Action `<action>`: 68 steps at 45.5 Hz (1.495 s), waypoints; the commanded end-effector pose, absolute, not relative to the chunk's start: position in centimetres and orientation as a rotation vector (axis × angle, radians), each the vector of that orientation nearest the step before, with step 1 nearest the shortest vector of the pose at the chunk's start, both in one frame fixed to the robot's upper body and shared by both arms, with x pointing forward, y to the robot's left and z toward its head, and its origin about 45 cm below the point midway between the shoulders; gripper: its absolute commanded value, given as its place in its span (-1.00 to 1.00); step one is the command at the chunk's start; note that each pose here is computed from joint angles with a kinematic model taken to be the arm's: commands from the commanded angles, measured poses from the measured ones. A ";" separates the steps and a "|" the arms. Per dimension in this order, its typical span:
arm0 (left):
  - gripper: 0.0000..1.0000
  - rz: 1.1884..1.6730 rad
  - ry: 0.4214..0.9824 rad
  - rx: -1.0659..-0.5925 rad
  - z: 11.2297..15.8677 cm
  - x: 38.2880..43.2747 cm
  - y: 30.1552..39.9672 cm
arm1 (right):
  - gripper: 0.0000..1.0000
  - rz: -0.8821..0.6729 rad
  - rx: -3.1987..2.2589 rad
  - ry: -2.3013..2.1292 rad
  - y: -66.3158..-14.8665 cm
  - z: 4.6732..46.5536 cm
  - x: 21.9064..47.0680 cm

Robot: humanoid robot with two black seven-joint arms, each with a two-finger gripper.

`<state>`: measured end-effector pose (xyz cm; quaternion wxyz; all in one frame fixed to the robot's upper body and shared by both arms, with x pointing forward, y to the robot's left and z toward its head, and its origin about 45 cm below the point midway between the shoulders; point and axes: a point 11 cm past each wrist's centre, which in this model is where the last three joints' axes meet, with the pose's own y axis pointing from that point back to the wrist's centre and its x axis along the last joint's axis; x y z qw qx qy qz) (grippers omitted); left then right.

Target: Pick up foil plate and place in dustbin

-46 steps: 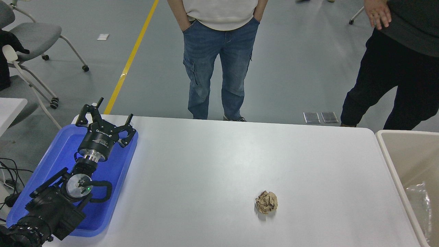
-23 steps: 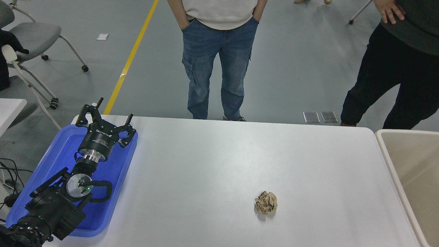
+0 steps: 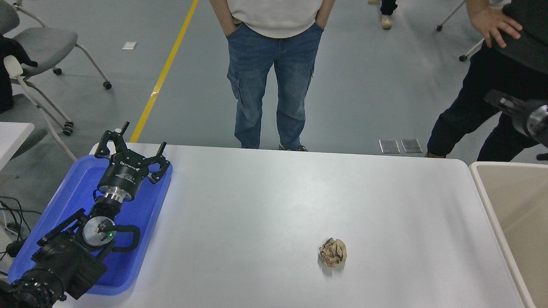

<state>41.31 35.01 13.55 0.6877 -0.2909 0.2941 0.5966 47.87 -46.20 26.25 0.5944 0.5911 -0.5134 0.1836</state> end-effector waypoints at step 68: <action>1.00 1.335 0.658 -0.650 13.55 41.31 35.00 | 1.00 0.181 1.632 -0.268 -32.8 38.6 39.2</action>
